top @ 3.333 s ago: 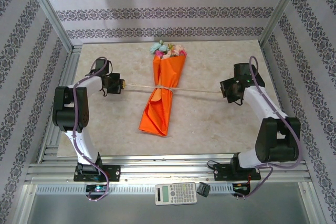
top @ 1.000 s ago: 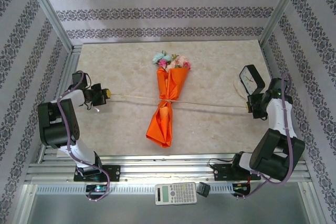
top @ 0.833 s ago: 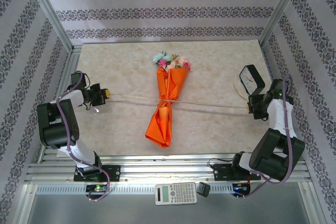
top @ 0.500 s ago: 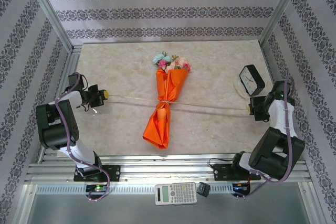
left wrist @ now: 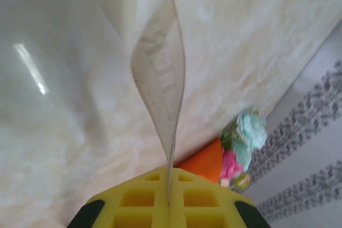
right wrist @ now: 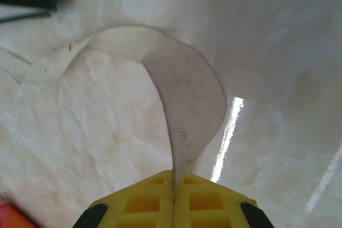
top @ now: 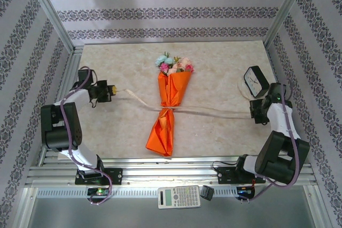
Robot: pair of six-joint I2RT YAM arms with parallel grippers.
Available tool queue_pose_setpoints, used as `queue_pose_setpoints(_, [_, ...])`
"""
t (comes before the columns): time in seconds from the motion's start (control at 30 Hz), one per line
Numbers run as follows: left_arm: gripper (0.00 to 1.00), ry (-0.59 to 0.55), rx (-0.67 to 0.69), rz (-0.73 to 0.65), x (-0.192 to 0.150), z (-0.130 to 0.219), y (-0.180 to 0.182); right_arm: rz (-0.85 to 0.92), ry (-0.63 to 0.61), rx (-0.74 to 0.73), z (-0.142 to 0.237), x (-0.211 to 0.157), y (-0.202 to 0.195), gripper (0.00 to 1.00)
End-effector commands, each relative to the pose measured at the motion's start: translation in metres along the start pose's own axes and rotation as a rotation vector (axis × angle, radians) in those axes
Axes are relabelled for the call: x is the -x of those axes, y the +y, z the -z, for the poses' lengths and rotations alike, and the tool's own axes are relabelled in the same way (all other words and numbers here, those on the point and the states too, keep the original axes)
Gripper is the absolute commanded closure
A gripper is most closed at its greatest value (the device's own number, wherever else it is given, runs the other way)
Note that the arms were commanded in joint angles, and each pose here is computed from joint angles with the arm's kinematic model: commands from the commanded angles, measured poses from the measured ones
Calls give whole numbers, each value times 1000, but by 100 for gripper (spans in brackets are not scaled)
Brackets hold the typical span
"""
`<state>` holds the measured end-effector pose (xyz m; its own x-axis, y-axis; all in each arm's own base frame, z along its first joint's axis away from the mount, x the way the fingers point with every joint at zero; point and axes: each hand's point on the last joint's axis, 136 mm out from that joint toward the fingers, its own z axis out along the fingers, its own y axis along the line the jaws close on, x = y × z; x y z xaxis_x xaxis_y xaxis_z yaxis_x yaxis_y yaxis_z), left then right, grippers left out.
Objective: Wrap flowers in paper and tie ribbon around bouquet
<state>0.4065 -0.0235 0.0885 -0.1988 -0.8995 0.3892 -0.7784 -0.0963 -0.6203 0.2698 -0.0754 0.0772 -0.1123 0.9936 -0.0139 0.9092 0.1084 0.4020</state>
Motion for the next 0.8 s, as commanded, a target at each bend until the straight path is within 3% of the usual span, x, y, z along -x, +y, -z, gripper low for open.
queue_pose_setpoints(0.0, [100, 54, -82, -82, -46, 10, -35, 23, -34, 9, 3, -10, 7, 100])
queue_pose_setpoints(0.2, [100, 173, -93, -191, -122, 22, -59, 185, 21, -38, -3, -40, 12, 100])
queue_pose_setpoints(0.3, [100, 193, -110, -208, -143, 33, -66, 285, 22, -69, -1, -48, 13, 69])
queue_pose_setpoints(0.37, [100, 200, -116, -221, -151, 40, -70, 411, -12, -73, 10, -54, 24, 56])
queue_pose_setpoints(0.47, [100, 192, -100, -248, -155, 48, -70, 662, -34, 25, 26, -83, 61, 46])
queue_pose_setpoints(0.57, [100, 181, -77, -280, -155, 53, -68, 990, 8, 234, 36, -149, 103, 46])
queue_pose_setpoints(0.7, [100, 180, -82, -287, -156, 55, -69, 1493, 131, 622, 64, -289, 139, 47])
queue_pose_setpoints(0.77, [100, 173, -75, -305, -157, 57, -70, 1671, 166, 730, 68, -342, 143, 49])
